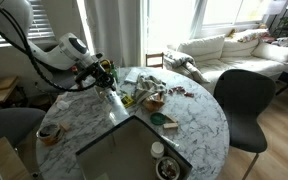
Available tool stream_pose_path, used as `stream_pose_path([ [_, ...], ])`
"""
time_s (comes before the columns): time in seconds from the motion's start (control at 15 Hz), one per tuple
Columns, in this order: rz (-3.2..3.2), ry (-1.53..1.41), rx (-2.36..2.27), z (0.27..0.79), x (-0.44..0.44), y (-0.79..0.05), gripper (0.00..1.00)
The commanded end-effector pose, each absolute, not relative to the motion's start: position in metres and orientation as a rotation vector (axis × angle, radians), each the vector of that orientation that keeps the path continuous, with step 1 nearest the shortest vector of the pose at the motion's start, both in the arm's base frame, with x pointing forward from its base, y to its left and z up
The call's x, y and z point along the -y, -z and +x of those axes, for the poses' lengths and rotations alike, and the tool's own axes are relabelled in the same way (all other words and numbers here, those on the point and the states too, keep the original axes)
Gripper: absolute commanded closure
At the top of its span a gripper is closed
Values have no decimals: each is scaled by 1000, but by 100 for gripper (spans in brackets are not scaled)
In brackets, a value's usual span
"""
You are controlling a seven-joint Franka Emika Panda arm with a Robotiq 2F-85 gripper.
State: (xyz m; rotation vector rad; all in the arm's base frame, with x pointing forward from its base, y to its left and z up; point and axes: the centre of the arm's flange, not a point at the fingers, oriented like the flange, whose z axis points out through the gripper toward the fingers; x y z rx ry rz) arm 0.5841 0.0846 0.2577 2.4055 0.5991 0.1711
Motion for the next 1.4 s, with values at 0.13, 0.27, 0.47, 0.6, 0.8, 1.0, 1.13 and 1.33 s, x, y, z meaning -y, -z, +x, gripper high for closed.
stream_pose_path([
  [0.13, 2501, -348, -577, 551, -64, -286, 98],
  [0.27, 2534, -437, -580, 549, -62, -294, 98],
  [0.47, 2576, -546, -599, 545, -60, -304, 98],
  [0.6, 2597, -571, -647, 542, -60, -305, 98],
  [0.8, 2615, -590, -736, 530, -61, -306, 98],
  [1.0, 2604, -586, -713, 542, -68, -299, 93],
  [1.13, 2602, -592, -712, 544, -68, -301, 93],
  [1.33, 2601, -594, -712, 545, -68, -302, 98],
])
